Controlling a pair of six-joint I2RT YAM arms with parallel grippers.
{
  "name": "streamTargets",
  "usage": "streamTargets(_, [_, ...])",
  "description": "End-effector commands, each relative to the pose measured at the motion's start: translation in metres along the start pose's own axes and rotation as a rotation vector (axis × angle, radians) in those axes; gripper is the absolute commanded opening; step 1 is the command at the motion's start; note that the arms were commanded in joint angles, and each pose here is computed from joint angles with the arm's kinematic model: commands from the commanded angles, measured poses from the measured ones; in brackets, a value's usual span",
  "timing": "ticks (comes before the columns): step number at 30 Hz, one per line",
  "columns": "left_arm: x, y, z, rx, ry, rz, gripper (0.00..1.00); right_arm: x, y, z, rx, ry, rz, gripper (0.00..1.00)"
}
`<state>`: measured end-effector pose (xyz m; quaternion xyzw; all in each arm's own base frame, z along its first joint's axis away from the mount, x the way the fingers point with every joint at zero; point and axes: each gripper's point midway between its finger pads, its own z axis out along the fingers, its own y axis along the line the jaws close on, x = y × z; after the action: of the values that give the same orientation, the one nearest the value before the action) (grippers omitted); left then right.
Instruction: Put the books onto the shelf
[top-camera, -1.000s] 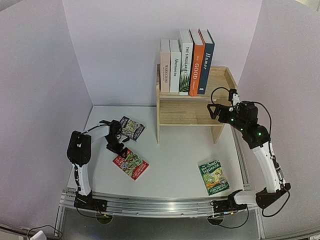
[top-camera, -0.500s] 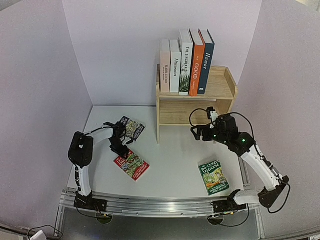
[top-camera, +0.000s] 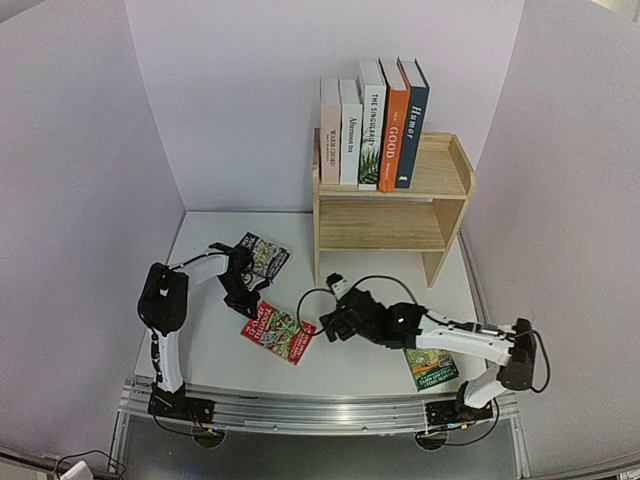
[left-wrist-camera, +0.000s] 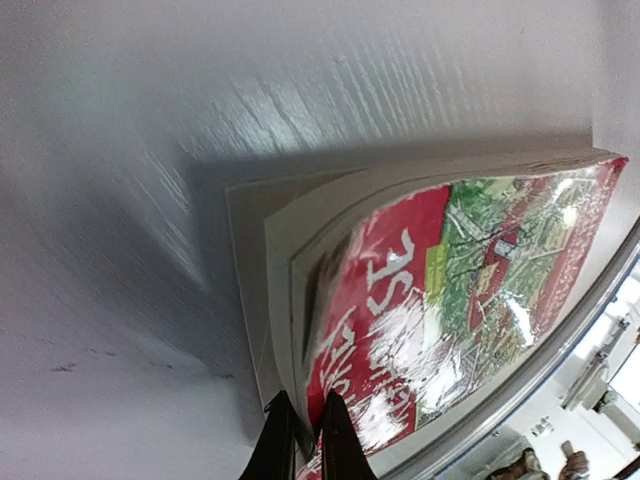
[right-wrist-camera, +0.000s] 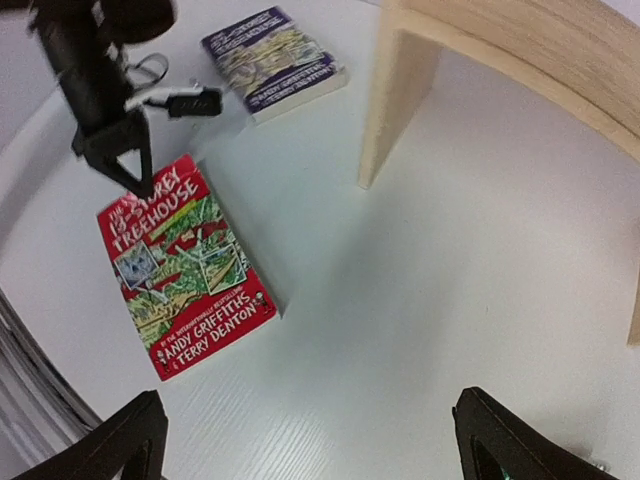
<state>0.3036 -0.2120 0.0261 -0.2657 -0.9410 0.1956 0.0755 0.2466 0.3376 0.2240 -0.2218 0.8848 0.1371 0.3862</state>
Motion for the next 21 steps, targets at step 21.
streamTargets(21, [0.024, -0.076, -0.054, 0.293, 0.064, -0.157, 0.0, 0.091, 0.177, 0.164, 0.282, -0.171, -0.979, 0.94])
